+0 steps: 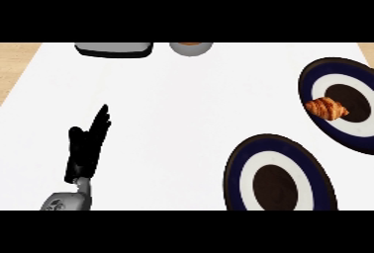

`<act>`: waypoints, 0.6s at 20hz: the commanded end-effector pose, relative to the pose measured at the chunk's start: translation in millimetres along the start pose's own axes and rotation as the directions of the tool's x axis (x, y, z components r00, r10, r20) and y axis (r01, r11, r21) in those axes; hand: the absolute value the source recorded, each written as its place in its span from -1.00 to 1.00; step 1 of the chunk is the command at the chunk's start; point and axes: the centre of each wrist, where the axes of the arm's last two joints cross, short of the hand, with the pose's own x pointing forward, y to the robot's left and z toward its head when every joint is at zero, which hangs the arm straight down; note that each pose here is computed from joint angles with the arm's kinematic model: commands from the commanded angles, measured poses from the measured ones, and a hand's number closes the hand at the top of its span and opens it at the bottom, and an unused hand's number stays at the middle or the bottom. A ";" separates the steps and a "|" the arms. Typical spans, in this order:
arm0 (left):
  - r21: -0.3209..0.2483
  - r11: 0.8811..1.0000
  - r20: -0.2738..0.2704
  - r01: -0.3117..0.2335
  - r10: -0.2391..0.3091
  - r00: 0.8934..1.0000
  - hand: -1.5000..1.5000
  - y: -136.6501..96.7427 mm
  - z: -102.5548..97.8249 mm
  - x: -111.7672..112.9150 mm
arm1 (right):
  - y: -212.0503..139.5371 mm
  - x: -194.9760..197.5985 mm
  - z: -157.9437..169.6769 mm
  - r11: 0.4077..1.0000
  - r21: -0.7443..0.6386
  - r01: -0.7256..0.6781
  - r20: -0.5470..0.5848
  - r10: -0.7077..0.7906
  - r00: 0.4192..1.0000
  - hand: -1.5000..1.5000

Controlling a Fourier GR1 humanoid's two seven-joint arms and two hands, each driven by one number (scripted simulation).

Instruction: Pick the croissant from the plate and place it in the plate

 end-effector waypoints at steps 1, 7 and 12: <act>0.007 1.000 0.006 0.006 -0.006 1.000 0.00 4.9 5.0 -10.9 | -8.4 -2.7 10.2 0.997 0.025 0.068 0.079 -0.069 0.994 -1.00; -0.013 1.000 0.002 0.005 -0.005 1.000 0.00 -7.8 -2.2 -8.2 | -17.5 7.1 -1.4 0.994 -0.052 0.097 0.097 -0.091 0.991 -1.00; -0.013 1.000 0.011 -0.002 0.002 1.000 0.00 -3.9 -4.2 2.6 | -18.8 -5.4 22.6 0.992 -0.108 0.066 0.061 -0.060 0.996 -1.00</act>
